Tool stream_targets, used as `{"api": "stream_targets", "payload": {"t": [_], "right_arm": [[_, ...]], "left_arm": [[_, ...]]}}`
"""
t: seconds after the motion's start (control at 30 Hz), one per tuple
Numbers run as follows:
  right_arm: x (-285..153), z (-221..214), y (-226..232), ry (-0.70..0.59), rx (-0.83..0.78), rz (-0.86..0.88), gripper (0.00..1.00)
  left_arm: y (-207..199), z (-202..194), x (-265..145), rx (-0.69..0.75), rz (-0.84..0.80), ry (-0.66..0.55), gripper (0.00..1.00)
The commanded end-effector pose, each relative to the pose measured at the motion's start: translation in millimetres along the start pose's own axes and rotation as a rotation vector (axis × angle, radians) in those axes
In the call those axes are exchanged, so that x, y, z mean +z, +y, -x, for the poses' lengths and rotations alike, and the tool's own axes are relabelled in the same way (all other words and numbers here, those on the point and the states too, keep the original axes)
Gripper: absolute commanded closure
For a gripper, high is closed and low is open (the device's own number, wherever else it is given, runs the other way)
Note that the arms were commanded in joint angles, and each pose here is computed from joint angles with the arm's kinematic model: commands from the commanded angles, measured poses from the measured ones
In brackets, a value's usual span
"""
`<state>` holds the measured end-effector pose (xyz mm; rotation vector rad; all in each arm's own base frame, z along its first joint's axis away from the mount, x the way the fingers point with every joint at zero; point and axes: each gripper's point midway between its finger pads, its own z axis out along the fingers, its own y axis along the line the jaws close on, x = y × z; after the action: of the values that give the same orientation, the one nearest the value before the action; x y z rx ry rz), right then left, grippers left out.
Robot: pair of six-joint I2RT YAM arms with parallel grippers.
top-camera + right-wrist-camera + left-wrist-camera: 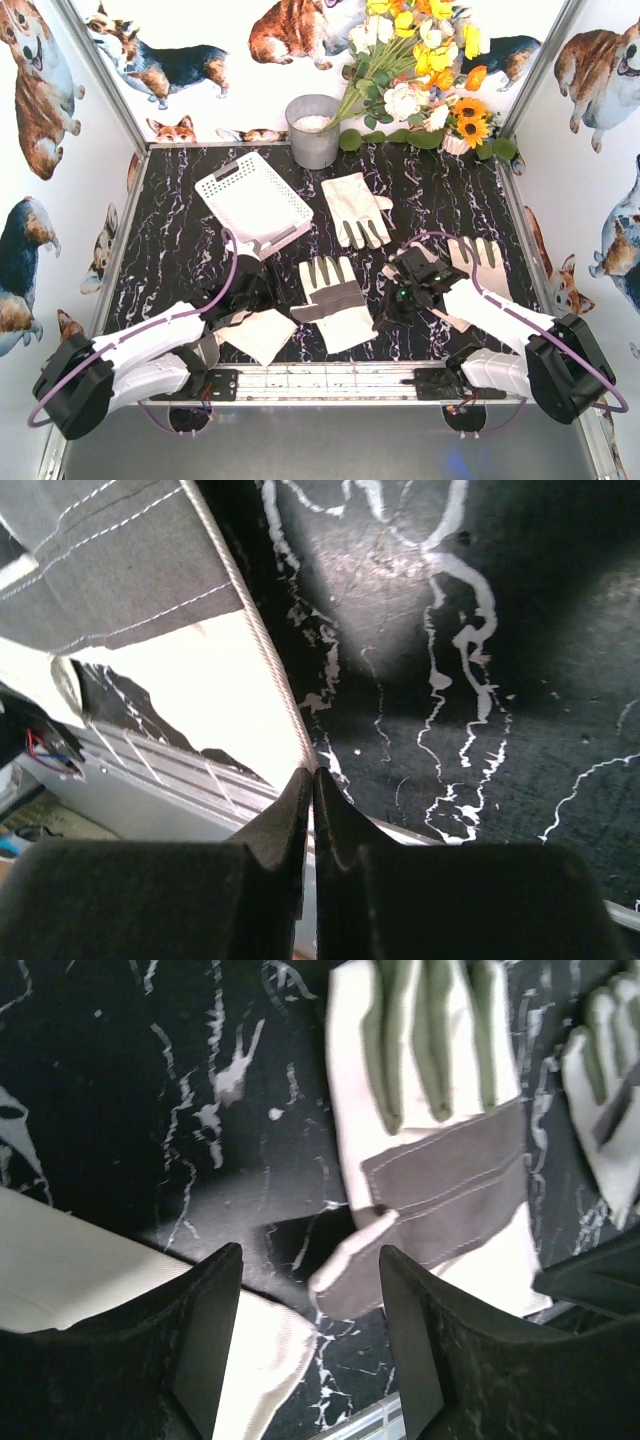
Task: Put the gloves into the storage basket
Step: Move the glove to the center of the board, then adjust the glove at the center of the board.
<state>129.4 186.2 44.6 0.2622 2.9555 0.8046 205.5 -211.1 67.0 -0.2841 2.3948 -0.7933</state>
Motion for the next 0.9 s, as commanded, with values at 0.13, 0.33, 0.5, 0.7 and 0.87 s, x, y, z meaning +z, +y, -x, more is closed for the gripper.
{"api": "stream_targets", "payload": {"t": [0.13,0.33,0.5,0.7,0.87], "right_arm": [[1,17,-4,-0.109,0.047,-0.036,1.00],[0,20,-3,-0.122,0.045,-0.042,1.00],[0,20,-2,-0.123,0.051,-0.040,1.00],[0,20,-4,-0.126,0.062,-0.048,1.00],[0,21,-3,-0.128,0.058,-0.044,1.00]], "left_arm": [[8,-11,11,-0.046,0.006,0.019,0.50],[-4,-30,18,-0.041,-0.054,0.124,0.60],[-8,-35,21,-0.032,-0.059,0.155,0.64],[-16,-43,22,-0.029,-0.086,0.210,0.68],[-23,-48,22,-0.021,-0.101,0.235,0.74]]}}
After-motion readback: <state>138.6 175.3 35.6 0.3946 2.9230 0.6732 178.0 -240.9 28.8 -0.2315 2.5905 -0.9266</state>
